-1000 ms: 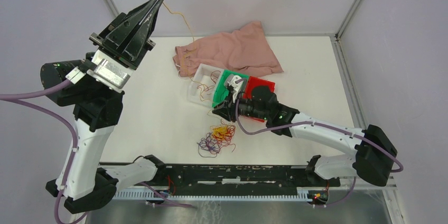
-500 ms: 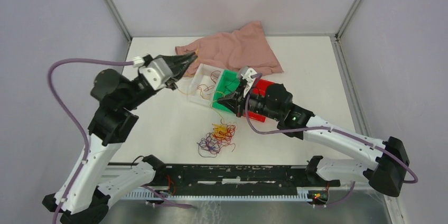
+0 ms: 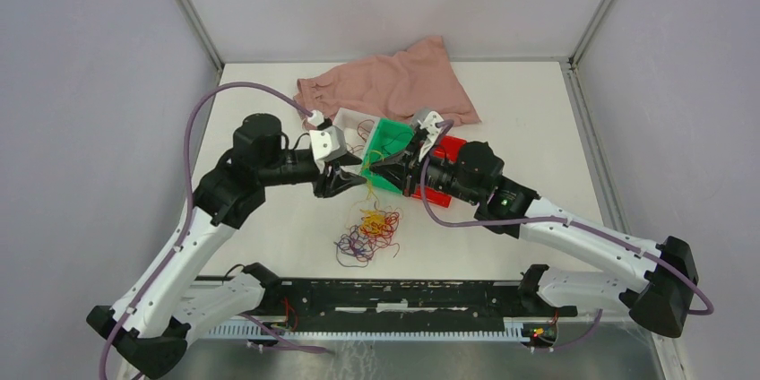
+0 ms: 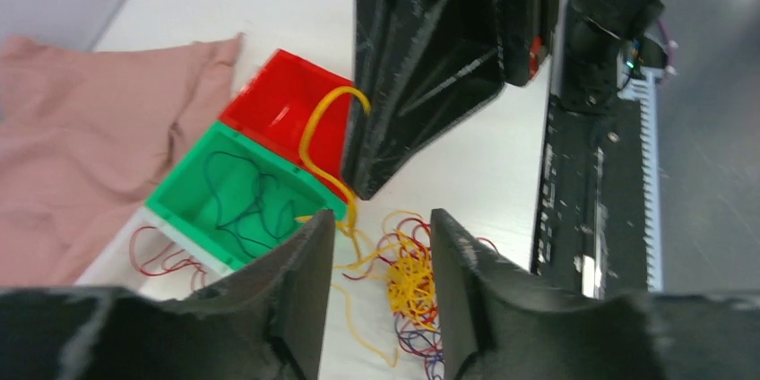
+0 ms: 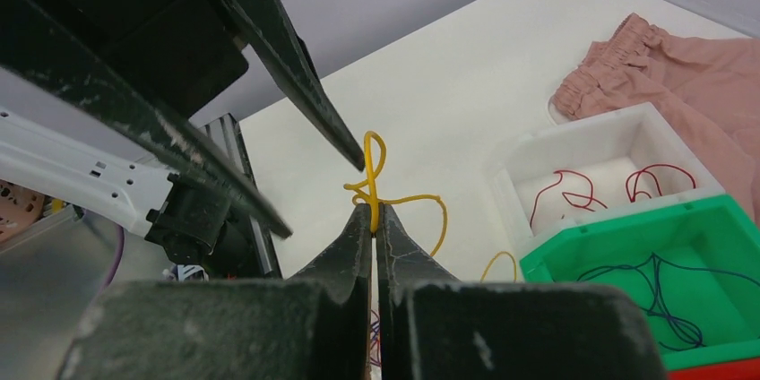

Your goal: Untangle the cables

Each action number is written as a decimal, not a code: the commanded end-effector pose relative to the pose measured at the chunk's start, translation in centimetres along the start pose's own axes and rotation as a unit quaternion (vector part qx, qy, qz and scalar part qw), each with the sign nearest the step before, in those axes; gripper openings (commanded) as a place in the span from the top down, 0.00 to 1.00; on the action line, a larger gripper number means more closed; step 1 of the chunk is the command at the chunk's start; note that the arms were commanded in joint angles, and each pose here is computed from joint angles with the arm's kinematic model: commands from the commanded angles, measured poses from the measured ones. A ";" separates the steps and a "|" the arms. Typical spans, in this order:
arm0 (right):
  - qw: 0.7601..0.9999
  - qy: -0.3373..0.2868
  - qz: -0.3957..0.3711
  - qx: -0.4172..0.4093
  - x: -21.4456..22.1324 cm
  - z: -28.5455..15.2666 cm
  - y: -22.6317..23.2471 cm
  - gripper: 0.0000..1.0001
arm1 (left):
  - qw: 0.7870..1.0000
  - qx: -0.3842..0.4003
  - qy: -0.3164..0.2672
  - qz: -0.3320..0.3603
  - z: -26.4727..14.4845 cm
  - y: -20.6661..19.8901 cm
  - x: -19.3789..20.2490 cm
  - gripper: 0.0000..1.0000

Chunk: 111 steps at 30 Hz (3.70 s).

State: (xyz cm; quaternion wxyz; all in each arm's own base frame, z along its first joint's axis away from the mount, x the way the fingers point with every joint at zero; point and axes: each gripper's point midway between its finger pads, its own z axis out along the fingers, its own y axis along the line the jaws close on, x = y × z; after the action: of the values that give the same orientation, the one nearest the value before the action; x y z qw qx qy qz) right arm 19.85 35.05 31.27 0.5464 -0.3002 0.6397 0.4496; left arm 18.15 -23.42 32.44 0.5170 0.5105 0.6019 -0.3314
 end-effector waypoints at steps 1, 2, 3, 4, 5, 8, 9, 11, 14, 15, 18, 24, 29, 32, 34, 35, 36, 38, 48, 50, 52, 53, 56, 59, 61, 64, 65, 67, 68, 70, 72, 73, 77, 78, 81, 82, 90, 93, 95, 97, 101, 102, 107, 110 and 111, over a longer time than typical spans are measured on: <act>0.998 -0.067 0.001 -0.014 -4.8 -0.3 1.3 1.00 | 0.997 0.082 0.011 0.004 0.2 -2.6 0.9 0.46; 0.997 -0.070 0.003 -0.016 -4.9 -0.3 1.4 1.00 | 0.996 0.086 0.016 0.005 0.3 -2.7 1.3 0.44; 0.997 -0.071 0.004 -0.018 -5.1 -0.3 1.5 1.00 | 0.996 0.087 0.019 0.008 0.4 -2.6 1.6 0.43; 0.997 -0.072 0.004 -0.022 -5.2 -0.3 1.7 1.00 | 0.996 0.085 0.021 0.008 0.5 -2.6 1.9 0.42; 0.997 -0.072 0.005 -0.025 -5.2 -0.2 1.8 1.00 | 0.997 0.078 0.021 0.008 0.7 -2.3 2.1 0.42; 0.997 -0.072 0.010 -0.034 -5.4 -0.1 2.2 0.99 | 0.998 0.052 0.020 0.001 1.3 -1.3 2.8 0.41; 0.997 -0.072 0.013 -0.038 -5.4 -0.1 2.4 0.99 | 0.999 0.043 0.022 -0.002 1.4 -1.0 3.2 0.41; 0.996 -0.077 0.018 -0.045 -5.6 -0.1 2.6 1.00 | 0.999 0.022 0.022 -0.008 1.8 -0.2 3.6 0.42; 0.995 -0.080 0.024 -0.057 -5.9 -0.1 3.1 0.99 | 1.000 0.001 0.009 -0.012 2.0 0.5 3.3 0.44; 0.995 -0.079 0.027 -0.060 -5.8 0.0 3.2 0.99 | 1.000 0.001 0.001 -0.016 2.1 0.5 3.0 0.46; 0.993 -0.080 0.036 -0.074 -5.8 0.1 3.7 0.99 | 0.999 0.026 -0.015 -0.036 2.4 -0.3 2.2 0.58; 0.993 -0.075 0.043 -0.079 -5.3 0.3 3.8 0.99 | 0.993 0.088 -0.024 -0.069 2.1 -2.5 1.0 0.66; 0.993 -0.080 0.048 -0.079 -5.8 0.1 3.9 0.90 | 0.996 0.060 -0.017 -0.057 1.8 -1.8 1.4 0.97; 0.993 -0.082 0.053 -0.067 -5.7 -0.4 3.6 0.64 | 0.999 0.024 -0.027 -0.030 1.3 -0.7 0.4 0.97; 0.994 -0.083 0.052 -0.059 -5.2 -0.8 3.2 0.42 | 0.999 0.008 -0.037 -0.007 0.8 -0.1 -0.8 0.97; 0.994 -0.083 0.051 -0.056 -5.0 -1.1 3.1 0.37 | 0.999 -0.003 -0.041 0.002 0.5 0.3 -1.6 0.97; 0.994 -0.083 0.049 -0.053 -4.6 -1.3 3.0 0.34 | 0.999 -0.011 -0.045 0.014 0.3 0.6 -2.3 0.97; 0.995 -0.078 0.046 -0.049 -3.8 -1.6 2.7 0.31 | 0.997 -0.024 -0.059 0.039 -0.3 1.1 -4.0 0.97; 0.999 -0.025 0.027 -0.038 0.5 -0.1 1.4 0.18 | 0.992 -0.023 -0.114 0.050 -2.0 0.7 -9.4 0.97; 0.998 -0.033 0.027 -0.048 -0.1 0.9 1.6 0.19 | 0.992 -0.020 -0.116 0.045 -2.1 0.5 -9.6 0.97; 0.997 -0.033 0.031 -0.061 -0.4 2.0 2.0 0.20 | 0.992 -0.018 -0.118 0.043 -2.3 0.4 -9.8 0.97; 0.997 -0.031 0.035 -0.067 -0.4 2.5 2.1 0.21 | 0.992 -0.019 -0.120 0.045 -2.4 0.3 -10.0 0.97; 0.996 -0.024 0.053 -0.075 0.2 3.9 2.2 0.26 | 0.990 -0.021 -0.128 0.052 -2.8 0.3 -10.9 0.97; 0.993 -0.015 0.078 -0.082 1.7 4.9 2.2 0.32 | 0.987 -0.026 -0.143 0.067 -3.4 0.5 -12.8 0.97; 0.993 -0.007 0.089 -0.078 3.0 5.2 1.9 0.34 | 0.984 -0.030 -0.154 0.081 -3.8 0.7 -14.3 0.97; 0.992 -0.001 0.105 -0.075 4.7 5.4 1.7 0.34 | 0.979 -0.035 -0.176 0.099 -4.4 1.0 -16.8 0.97; 0.991 0.004 0.108 -0.074 5.3 5.4 1.7 0.34 | 0.977 -0.036 -0.184 0.104 -4.7 1.1 -17.7 0.97; 0.991 0.015 0.111 -0.070 6.5 5.5 1.6 0.35 | 0.972 -0.039 -0.201 0.114 -5.1 1.2 -19.4 0.97; 0.991 0.019 0.112 -0.067 7.0 5.5 1.5 0.35 | 0.970 -0.040 -0.210 0.119 -5.4 1.2 -20.3 0.97; 0.991 0.027 0.115 -0.064 7.9 5.3 1.4 0.35 | 0.964 -0.045 -0.227 0.131 -6.0 1.3 -22.1 0.97; 0.991 0.031 0.118 -0.062 8.6 5.2 1.3 0.35 | 0.957 -0.055 -0.246 0.147 -6.7 1.6 -23.9 0.97; 0.990 0.034 0.120 -0.059 9.0 5.1 1.2 0.35 | 0.951 -0.064 -0.258 0.156 -7.2 1.7 -25.0 0.97; 0.990 0.042 0.127 -0.051 10.4 4.7 0.9 0.34 | 0.927 -0.099 -0.304 0.196 -9.2 2.3 -29.0 0.97; 0.990 0.044 0.128 -0.049 10.7 4.6 0.9 0.34 | 0.922 -0.105 -0.312 0.205 -9.5 2.4 -29.8 0.97; 0.989 0.050 0.129 -0.042 11.5 4.4 0.6 0.34 | 0.907 -0.116 -0.335 0.227 -10.5 2.6 -32.0 0.97; 0.989 0.050 0.130 -0.039 11.5 4.3 0.5 0.34 | 0.905 -0.115 -0.339 0.230 -10.6 2.5 -32.4 0.97; 0.993 0.021 0.105 0.058 7.5 2.1 -2.1 0.30 | 0.927 -0.078 -0.311 0.194 -7.6 2.9 -29.5 0.97; 0.986 -0.010 0.090 0.141 4.6 0.1 -4.7 0.30 | 0.941 -0.056 -0.292 0.162 -5.8 3.0 -27.0 0.97; 0.974 -0.019 0.068 0.215 3.0 -2.0 -7.1 0.30 | 0.952 -0.034 -0.274 0.135 -4.4 2.9 -25.0 0.97; 0.956 -0.041 0.051 0.287 0.9 -4.6 -9.1 0.30 | 0.962 -0.012 -0.252 0.105 -2.5 2.9 -22.4 0.97; 0.892 -0.052 0.022 0.448 -1.2 -10.5 -13.6 0.30 | 0.973 0.013 -0.220 0.069 0.9 3.0 -18.6 0.97; 0.879 -0.053 0.017 0.474 -1.4 -11.7 -14.5 0.29 | 0.975 0.020 -0.213 0.061 1.8 3.0 -17.8 0.97; 0.833 -0.049 0.038 0.550 -1.1 -16.0 -18.1 0.29 | 0.981 0.048 -0.182 0.041 6.2 3.0 -15.0 0.97; 0.817 -0.050 0.051 0.572 -0.6 -17.4 -19.4 0.29 | 0.984 0.062 -0.164 0.036 8.5 3.1 -13.7 0.97; 0.813 -0.049 0.051 0.577 -0.3 -17.7 -19.7 0.29 | 0.984 0.064 -0.160 0.034 9.2 3.2 -13.4 0.97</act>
State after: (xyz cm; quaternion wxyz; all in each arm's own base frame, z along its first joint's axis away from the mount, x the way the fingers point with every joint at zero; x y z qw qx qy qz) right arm 29.70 13.83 27.19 0.6308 0.0853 0.7672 0.0785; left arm 22.87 -33.09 43.01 0.5798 0.4967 0.4912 -0.4193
